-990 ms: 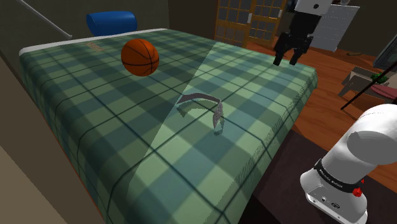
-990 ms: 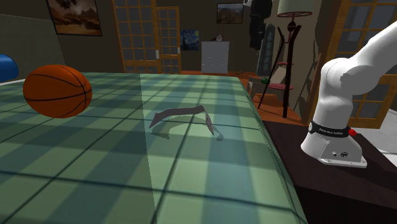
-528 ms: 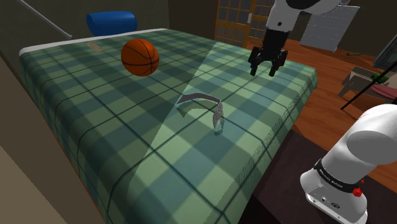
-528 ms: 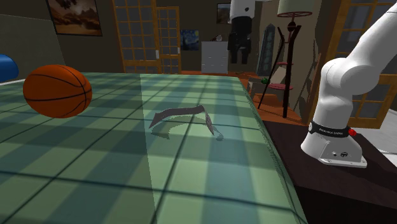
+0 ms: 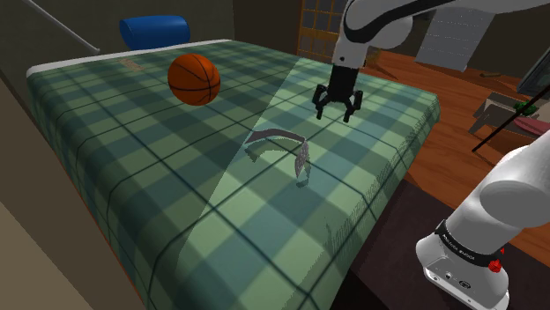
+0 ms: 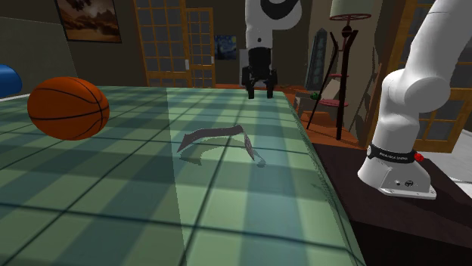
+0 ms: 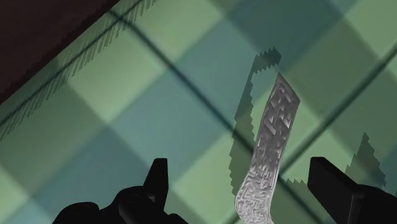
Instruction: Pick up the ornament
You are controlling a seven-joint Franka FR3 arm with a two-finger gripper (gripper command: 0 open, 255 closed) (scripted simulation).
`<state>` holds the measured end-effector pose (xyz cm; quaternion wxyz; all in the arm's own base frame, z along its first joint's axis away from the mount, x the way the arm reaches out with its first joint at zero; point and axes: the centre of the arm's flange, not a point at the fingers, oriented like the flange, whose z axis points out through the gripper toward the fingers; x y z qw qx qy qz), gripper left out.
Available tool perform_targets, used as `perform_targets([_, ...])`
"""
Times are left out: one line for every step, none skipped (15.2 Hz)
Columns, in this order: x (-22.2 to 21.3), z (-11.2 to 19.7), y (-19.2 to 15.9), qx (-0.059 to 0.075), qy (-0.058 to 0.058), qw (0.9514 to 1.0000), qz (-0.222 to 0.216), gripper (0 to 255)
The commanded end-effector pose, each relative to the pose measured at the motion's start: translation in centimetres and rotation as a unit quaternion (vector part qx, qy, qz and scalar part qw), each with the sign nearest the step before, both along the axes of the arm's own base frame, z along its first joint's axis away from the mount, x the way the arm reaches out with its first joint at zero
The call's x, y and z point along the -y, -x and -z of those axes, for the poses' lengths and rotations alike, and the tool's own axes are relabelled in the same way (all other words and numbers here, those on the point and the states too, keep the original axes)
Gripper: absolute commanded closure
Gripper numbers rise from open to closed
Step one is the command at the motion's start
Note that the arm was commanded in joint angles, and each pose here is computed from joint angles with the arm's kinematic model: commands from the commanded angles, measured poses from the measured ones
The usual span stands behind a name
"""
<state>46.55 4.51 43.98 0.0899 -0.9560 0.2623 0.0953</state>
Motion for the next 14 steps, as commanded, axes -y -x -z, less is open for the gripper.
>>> perform_targets([-0.5, 2.2, -1.7, -0.015, -0.006, 0.9996, 0.024, 0])
perform_targets([-0.7, 3.3, -2.6, -0.023, -0.009, 0.999, 0.036, 0])
perform_targets([-0.8, 4.3, -3.5, -0.03, -0.013, 0.9983, 0.047, 0])
perform_targets([-1.0, 5.5, -4.4, -0.038, -0.016, 0.9974, 0.059, 0])
perform_targets([-1.1, 6.6, -5.3, -0.045, -0.019, 0.9963, 0.071, 0])
perform_targets([-1.2, 7.7, -6.1, -0.053, -0.022, 0.995, 0.082, 0])
perform_targets([-1.3, 8.8, -7.0, -0.06, -0.025, 0.9935, 0.094, 0])
perform_targets([-1.4, 10.0, -7.8, -0.068, -0.028, 0.9918, 0.105, 0])
perform_targets([-1.4, 10.3, -8.0, -0.069, -0.029, 0.9913, 0.108, 0])
perform_targets([-1.4, 10.8, -8.0, -0.069, -0.029, 0.9913, 0.108, 0])
perform_targets([-1.4, 11.3, -8.0, -0.069, -0.029, 0.9913, 0.108, 0])
perform_targets([-1.4, 11.9, -8.0, -0.069, -0.029, 0.9913, 0.108, 0])
perform_targets([-1.4, 12.4, -8.0, -0.069, -0.029, 0.9913, 0.108, 0])
perform_targets([-1.4, 12.9, -8.0, -0.069, -0.029, 0.9913, 0.108, 0])
